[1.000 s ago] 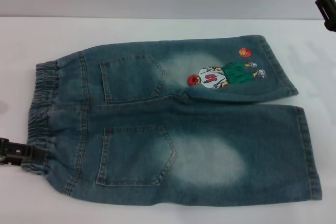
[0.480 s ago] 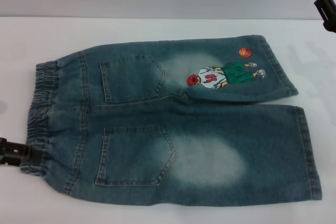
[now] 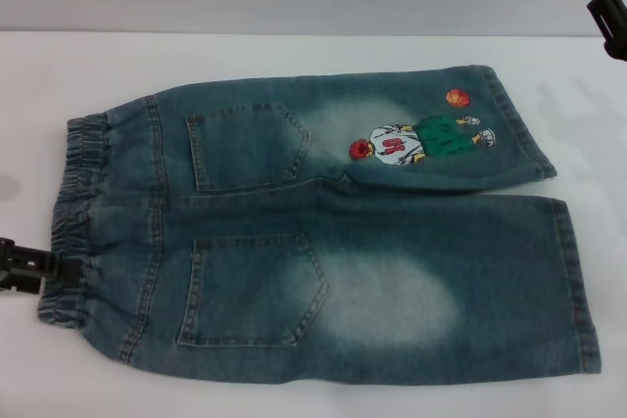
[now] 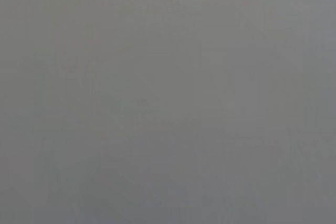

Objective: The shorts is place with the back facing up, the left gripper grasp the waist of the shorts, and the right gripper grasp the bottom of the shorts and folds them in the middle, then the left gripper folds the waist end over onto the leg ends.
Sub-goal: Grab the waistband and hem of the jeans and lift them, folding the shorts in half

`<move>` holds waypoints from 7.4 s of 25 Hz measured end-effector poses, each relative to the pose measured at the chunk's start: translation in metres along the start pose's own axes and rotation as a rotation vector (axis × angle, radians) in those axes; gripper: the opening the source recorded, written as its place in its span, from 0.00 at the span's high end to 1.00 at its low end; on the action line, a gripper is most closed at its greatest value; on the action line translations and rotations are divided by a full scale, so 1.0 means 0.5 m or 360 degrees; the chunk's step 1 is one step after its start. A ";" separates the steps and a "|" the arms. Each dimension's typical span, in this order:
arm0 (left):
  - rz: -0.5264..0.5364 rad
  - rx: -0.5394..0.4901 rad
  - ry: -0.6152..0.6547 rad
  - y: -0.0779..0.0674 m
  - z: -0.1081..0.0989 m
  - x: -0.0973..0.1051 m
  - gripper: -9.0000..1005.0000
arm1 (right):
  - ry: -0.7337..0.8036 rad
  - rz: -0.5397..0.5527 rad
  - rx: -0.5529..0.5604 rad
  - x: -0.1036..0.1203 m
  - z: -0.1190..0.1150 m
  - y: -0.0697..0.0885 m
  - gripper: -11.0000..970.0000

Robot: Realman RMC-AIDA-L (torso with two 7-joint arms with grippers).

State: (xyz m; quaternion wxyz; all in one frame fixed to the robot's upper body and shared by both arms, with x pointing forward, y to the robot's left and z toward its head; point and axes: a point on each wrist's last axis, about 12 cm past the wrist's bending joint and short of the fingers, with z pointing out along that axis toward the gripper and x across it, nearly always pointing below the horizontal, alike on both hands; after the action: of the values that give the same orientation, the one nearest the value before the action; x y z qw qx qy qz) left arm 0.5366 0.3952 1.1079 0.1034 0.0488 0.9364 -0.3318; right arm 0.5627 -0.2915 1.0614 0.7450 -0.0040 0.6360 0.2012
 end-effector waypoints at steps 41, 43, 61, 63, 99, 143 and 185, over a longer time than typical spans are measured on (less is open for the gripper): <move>-0.0042 -0.0036 0.0029 0.007 0.007 0.008 0.20 | -0.0001 -0.0013 -0.0028 -0.004 0.009 0.003 0.41; -0.0039 -0.0035 0.0032 0.006 0.009 0.007 0.20 | -0.0002 -0.0014 -0.0027 -0.005 0.010 0.002 0.41; -0.0035 -0.0035 0.0029 0.004 0.014 0.005 0.21 | -0.0003 -0.0018 -0.0026 -0.007 0.010 -0.001 0.41; -0.0035 -0.0036 0.0028 0.004 0.014 0.004 0.21 | -0.0003 -0.0018 -0.0027 -0.007 0.010 -0.001 0.41; 0.0013 0.0022 0.0054 -0.018 0.027 -0.009 0.21 | -0.0008 -0.0013 -0.0016 -0.007 0.009 -0.003 0.41; 0.0037 -0.0003 0.0090 -0.028 0.034 -0.023 0.21 | 0.0036 -0.0031 -0.0003 -0.010 0.031 -0.007 0.41; -0.0161 -0.0118 0.0070 -0.014 -0.015 -0.041 0.22 | 0.0036 -0.0031 0.0015 -0.008 0.033 -0.005 0.41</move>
State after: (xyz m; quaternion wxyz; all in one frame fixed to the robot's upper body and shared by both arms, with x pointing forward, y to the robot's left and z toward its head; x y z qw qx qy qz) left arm 0.5543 0.3939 1.1224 0.0675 0.0048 0.9514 -0.3004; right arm 0.5784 -0.2905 1.0675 0.7398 -0.0091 0.6452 0.1908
